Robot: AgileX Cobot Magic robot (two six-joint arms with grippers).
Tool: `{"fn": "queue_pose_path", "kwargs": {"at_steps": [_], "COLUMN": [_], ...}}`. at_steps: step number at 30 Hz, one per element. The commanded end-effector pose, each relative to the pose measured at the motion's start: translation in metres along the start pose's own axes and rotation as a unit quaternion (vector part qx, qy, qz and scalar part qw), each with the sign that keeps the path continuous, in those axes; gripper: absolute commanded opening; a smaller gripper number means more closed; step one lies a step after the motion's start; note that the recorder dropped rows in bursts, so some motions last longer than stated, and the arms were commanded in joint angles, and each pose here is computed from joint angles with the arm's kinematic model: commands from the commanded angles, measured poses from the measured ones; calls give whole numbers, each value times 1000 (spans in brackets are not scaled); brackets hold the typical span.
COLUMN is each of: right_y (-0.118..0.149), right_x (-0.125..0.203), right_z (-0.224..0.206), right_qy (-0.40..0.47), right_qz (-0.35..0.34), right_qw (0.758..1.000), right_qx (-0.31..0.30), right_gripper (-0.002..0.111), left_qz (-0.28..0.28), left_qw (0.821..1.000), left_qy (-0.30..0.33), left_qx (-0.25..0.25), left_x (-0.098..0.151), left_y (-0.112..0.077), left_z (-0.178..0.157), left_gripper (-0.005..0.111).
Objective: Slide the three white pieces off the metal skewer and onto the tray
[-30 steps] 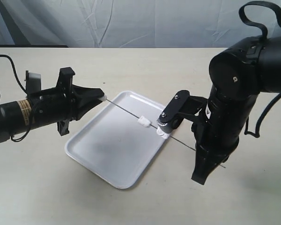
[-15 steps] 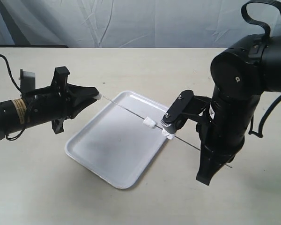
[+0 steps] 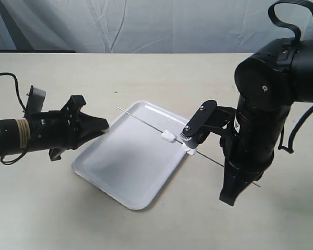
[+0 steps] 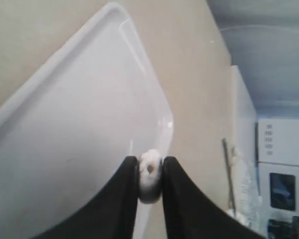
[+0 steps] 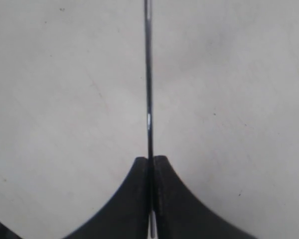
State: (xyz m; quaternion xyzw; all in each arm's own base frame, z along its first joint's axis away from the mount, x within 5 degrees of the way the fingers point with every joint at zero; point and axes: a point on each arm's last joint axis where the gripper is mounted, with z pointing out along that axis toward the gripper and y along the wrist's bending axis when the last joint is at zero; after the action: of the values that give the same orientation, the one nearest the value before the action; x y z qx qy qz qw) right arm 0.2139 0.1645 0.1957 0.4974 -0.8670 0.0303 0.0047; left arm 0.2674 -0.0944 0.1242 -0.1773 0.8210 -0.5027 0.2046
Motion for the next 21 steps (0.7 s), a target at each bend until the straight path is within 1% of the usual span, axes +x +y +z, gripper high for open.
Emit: {"fn": "queue_pose_path", "kwargs": {"at_steps": [1, 5, 9, 11, 14, 16, 18, 21], "right_y": [-1, -1, 0, 0, 0, 0, -1, -2], "right_x": [2, 1, 1, 0, 0, -1, -1, -6], "right_z": [-2, -2, -2, -2, -2, -2, -2, -1], "right_qy": [-3, -5, -9, -11, -13, -15, -19, -43], "right_qz": [5, 6, 12, 14, 18, 21, 21, 34], "right_qw": [1000, 1000, 1000, 1000, 1000, 1000, 1000, 998], "right_qx": [6, 7, 6, 5, 5, 5, 7, 13], "right_gripper": [-1, -1, -1, -1, -1, -1, -1, -1], "left_qz": [39, 67, 96, 112, 127, 129, 124, 107], "left_qw": [998, 996, 992, 990, 988, 988, 990, 992], "left_qy": [37, 52, 51, 52, 58, 56, 58, 66], "left_qx": [-42, -38, -62, -71, -71, -64, -45, 10], "left_x": [8, 16, 24, 26, 26, 24, 25, 26], "left_y": [7, 3, 2, 1, -4, -7, -10, -20], "left_z": [2, 8, 16, 19, 24, 25, 26, 25], "left_gripper": [18, 18, 18, 22, 33, 36, 36, 35]}}
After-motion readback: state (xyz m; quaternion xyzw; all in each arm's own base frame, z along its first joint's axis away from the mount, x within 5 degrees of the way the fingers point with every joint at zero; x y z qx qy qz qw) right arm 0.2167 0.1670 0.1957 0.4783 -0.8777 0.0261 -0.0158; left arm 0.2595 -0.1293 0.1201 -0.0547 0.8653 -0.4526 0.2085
